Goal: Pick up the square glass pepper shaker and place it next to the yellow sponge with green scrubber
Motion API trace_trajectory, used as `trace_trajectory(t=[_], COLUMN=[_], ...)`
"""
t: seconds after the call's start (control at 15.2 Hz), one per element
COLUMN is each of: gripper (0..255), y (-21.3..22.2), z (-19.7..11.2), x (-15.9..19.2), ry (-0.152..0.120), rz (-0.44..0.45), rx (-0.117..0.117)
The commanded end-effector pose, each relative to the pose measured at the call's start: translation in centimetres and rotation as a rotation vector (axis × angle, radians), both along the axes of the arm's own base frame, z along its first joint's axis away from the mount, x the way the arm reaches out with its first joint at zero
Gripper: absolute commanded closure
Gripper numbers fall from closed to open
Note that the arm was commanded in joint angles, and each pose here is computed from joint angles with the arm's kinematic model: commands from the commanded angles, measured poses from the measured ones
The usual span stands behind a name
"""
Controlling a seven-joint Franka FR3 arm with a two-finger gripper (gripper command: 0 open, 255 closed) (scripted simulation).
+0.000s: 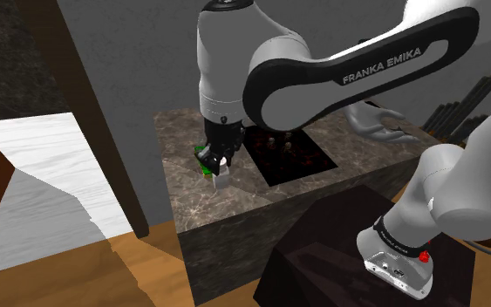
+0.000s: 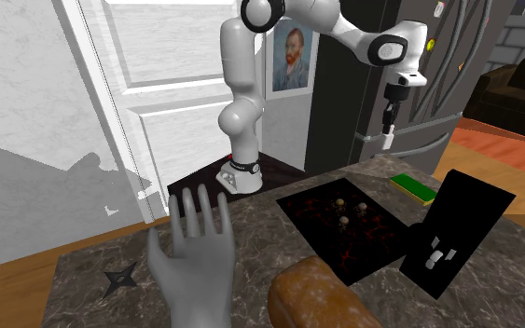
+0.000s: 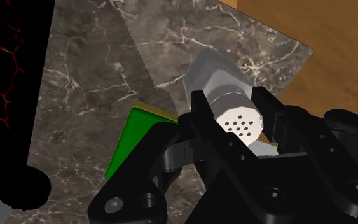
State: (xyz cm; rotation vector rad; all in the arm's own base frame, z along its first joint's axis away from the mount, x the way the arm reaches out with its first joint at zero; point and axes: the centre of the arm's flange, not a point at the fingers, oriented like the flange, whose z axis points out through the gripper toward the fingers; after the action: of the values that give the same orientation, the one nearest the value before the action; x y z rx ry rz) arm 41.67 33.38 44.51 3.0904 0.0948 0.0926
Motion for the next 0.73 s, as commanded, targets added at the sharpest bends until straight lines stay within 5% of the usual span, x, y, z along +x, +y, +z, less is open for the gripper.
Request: trace_trajectory(t=[0.0,0.66], gripper=[255,255], y=[0.0,0.0], z=[-1.1,-6.4], x=[-0.1,-0.1], ry=[0.000,0.000], rz=[0.000,0.000], rx=[0.000,0.000])
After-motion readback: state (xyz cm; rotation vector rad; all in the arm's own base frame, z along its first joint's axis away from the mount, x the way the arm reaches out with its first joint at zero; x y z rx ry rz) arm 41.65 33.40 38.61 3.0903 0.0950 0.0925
